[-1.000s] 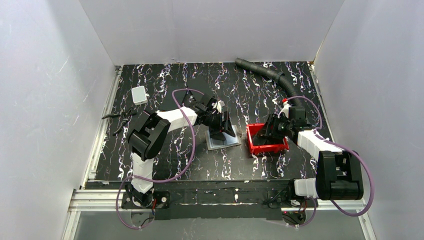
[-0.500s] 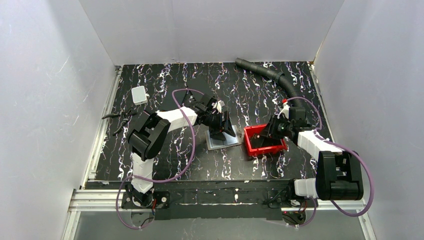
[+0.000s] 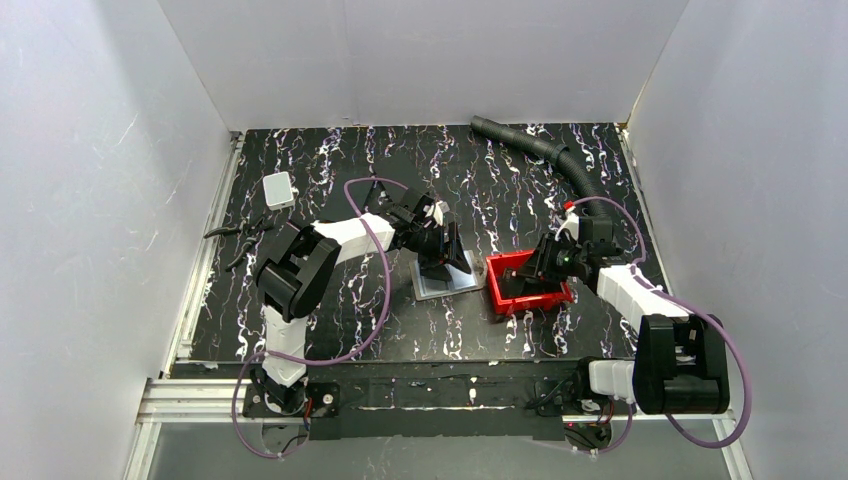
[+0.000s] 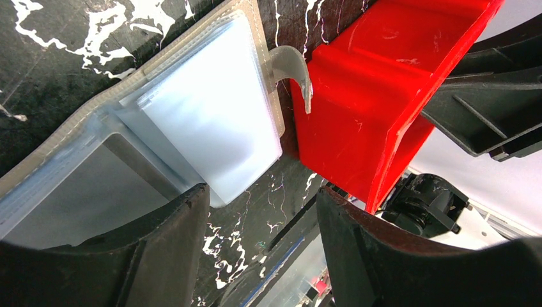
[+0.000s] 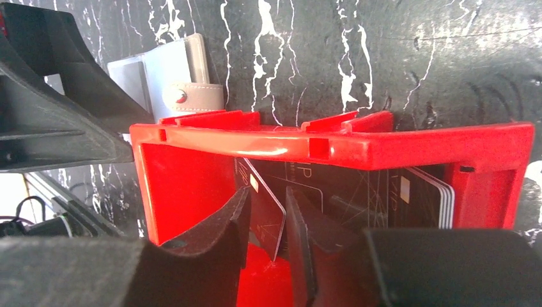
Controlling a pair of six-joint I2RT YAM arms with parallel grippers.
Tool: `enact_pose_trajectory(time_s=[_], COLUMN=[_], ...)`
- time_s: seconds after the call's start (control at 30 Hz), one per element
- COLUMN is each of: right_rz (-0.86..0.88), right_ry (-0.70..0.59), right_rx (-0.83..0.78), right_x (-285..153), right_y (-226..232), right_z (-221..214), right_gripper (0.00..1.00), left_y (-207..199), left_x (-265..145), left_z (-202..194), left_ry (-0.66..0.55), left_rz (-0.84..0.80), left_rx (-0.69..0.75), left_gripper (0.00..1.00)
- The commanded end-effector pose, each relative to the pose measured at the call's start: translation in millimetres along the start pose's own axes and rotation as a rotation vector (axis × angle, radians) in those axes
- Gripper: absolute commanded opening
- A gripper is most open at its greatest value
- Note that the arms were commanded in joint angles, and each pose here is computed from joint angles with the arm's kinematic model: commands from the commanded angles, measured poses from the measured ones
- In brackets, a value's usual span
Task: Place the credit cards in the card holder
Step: Pick up the credit card from the storage box.
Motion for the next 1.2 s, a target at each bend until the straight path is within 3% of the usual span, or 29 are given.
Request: enact_pose_trajectory(time_s=[0.0, 0.23, 0.37, 0.4, 0.53, 1.0, 1.17], right_rz=[0.04, 0.103, 0.038, 0.0, -0.112, -0.243, -0.205], right_ry=[0.01, 0.0, -0.021, -0.037, -0.102, -0.189, -0.144], right_rx=[0.011, 0.033, 0.03, 0.026, 0.016, -0.002, 0.012], right_x=[-4, 4, 0, -5, -24, -76, -83], right_y=[8, 11, 9, 8, 11, 42, 56], right_z=[1, 3, 9, 12, 23, 58, 67], right_gripper=[0.33, 0.24, 0.03, 0.01, 0.01, 0.01, 0.01], left_y=[-8, -19, -29, -31, -44, -80, -98], left_x=[-3, -11, -20, -22, -32, -65, -73], left_z=[-1, 3, 5, 5, 7, 11, 18], left_ry=[0.009, -0.005, -0.013, -0.014, -0.027, -0.062, -0.113], left_rz=[-0.027, -0.054, -0.07, -0.077, -0.115, -0.197, -0.239], left_rx=[0.011, 0.022, 0.037, 0.04, 0.053, 0.091, 0.147], left_gripper=[0.61, 0.61, 0.61, 0.61, 0.65, 0.71, 0.72])
Point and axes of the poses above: each gripper's point midway between its finger pads, its own x axis out along the fingers, its own y axis along the line the jaws close on, z = x × y, the point moved 6 cm from there along -x, back along the fingers, and after that the axes turned 8 degrees about x, right-handed, at the moved point
